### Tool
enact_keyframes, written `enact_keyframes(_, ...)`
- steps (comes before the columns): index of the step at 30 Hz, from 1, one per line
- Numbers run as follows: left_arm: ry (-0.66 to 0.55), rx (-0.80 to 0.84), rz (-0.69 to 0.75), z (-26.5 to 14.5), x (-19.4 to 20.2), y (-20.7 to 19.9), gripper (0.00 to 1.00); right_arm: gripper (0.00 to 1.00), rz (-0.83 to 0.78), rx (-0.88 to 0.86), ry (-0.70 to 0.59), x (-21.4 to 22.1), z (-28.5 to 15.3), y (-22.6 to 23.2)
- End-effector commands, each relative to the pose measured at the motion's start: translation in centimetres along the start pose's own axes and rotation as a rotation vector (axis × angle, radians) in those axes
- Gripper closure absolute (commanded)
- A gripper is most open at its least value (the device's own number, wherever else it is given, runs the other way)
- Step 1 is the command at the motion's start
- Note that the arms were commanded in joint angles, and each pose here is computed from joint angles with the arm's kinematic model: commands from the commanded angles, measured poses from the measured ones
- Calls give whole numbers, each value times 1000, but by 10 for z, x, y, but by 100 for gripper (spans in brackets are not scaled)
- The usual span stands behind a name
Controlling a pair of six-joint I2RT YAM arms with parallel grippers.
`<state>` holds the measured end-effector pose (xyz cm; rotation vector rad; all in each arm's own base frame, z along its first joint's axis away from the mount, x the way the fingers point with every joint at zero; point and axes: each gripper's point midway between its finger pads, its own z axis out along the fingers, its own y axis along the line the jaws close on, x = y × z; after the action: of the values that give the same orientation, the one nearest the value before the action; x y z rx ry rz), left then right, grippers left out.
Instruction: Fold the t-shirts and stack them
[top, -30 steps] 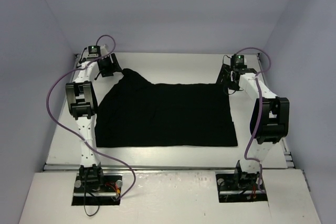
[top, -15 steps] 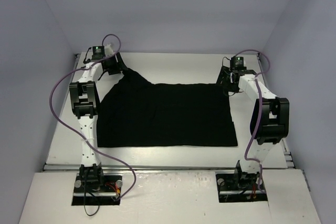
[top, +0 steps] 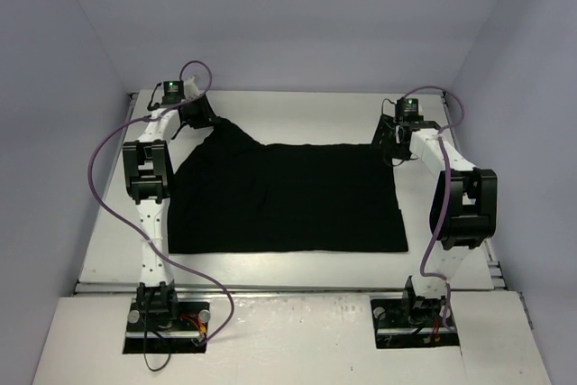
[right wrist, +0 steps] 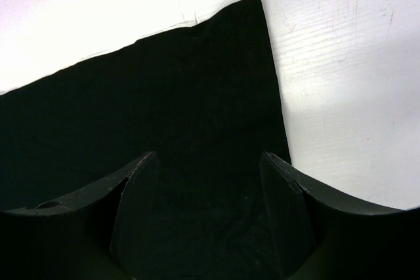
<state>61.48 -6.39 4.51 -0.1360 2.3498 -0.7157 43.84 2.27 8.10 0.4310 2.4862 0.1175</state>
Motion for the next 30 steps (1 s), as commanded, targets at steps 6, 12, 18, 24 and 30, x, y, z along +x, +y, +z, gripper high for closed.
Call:
enact_keyframes(6, -22, -14, 18, -16, -7, -12, 100, 40, 6, 20, -99, -33, -16, -2)
enact_keyframes(12, -68, -36, 3, -40, -25, -26, 100, 39, -7, 77, -131, -52, -6, -9)
enact_keyframes(18, -90, -37, -37, -61, -33, -42, 100, 39, -16, 113, -117, -58, 20, -12)
enact_keyframes(24, -91, -26, -62, -72, -35, -52, 100, 45, -51, 114, -76, -55, 51, -10)
enact_keyframes(30, -88, -13, -80, -80, -34, -60, 100, 44, -91, 138, -80, -63, 66, -13)
